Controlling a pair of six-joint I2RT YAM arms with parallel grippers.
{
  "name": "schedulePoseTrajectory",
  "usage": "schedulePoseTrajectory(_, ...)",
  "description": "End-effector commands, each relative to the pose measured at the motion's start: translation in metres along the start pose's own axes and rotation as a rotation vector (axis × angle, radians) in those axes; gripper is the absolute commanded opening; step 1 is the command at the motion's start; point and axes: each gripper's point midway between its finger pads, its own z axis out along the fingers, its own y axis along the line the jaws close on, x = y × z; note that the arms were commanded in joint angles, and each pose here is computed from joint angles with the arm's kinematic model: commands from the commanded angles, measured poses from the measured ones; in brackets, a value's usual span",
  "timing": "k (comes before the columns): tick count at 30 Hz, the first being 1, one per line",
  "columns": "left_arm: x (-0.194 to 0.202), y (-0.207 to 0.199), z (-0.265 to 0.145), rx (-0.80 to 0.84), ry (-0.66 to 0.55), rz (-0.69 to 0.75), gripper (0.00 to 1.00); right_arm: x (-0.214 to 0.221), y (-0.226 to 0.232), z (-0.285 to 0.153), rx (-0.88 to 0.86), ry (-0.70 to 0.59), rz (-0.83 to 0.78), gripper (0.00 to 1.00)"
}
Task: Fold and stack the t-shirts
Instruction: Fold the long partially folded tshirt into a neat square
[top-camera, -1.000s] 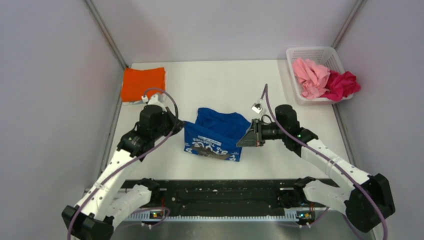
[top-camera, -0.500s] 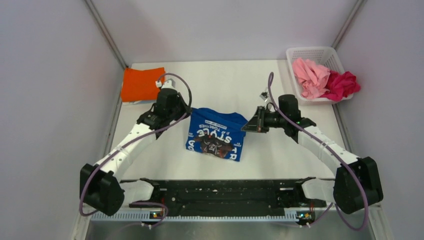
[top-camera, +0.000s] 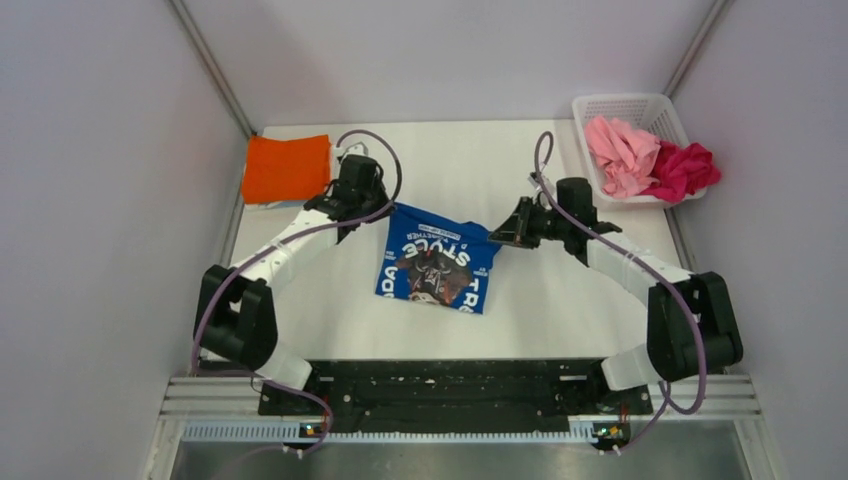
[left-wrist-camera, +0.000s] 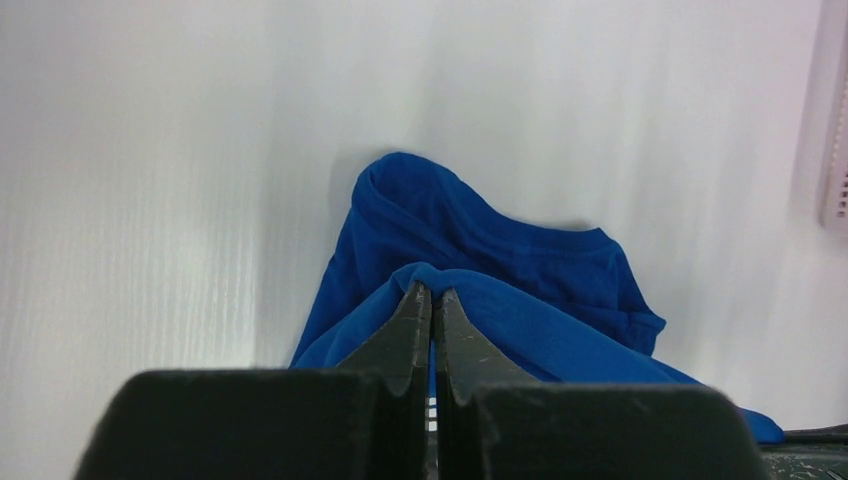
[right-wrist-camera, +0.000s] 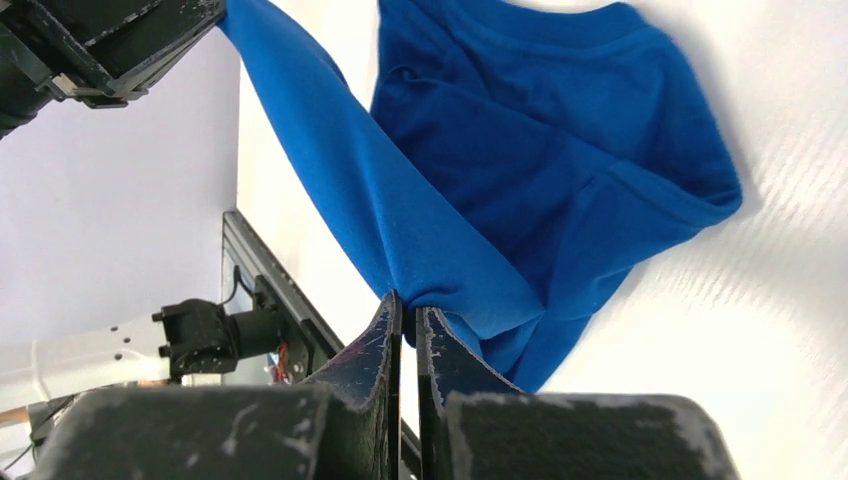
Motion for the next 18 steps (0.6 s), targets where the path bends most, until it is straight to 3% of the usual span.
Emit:
schedulePoseTrajectory(1,-0.035,0.007,0.014,-0.054,-0.098,0.005,0.00,-0.037,-0.006,0.008,0.028,-0.090,-0.046,0.00)
schedulePoseTrajectory(6,-0.029,0.011,0.040,-0.087,-0.049,0.013,0.00,-0.051,-0.031,0.023,0.090,-0.098,-0.026,0.00)
schedulePoseTrajectory(8,-0.026,0.013,0.049,-0.108,-0.022,0.024,0.03,-0.062,-0.040,0.028,0.127,-0.114,-0.030,0.06)
schedulePoseTrajectory(9,-0.024,0.016,0.054,-0.121,-0.010,0.027,0.13,-0.067,-0.046,0.031,0.147,-0.116,-0.021,0.22)
schedulePoseTrajectory(10,-0.024,0.019,0.058,-0.132,0.003,0.026,0.34,-0.070,-0.049,0.033,0.163,-0.112,-0.021,0.51)
schedulePoseTrajectory(11,-0.024,0.019,0.061,-0.134,0.015,0.028,0.57,-0.075,-0.052,0.035,0.175,-0.119,-0.028,0.67)
schedulePoseTrajectory(12,-0.023,0.017,0.062,-0.127,0.030,0.032,0.70,-0.080,-0.054,0.036,0.186,-0.131,-0.033,0.83)
schedulePoseTrajectory(13,-0.023,0.014,0.061,-0.115,0.046,0.037,0.77,-0.082,-0.057,0.036,0.209,-0.133,-0.027,0.96)
schedulePoseTrajectory(18,-0.007,0.013,0.052,-0.079,0.105,0.048,0.85,-0.083,-0.048,0.026,0.211,-0.153,-0.018,0.99)
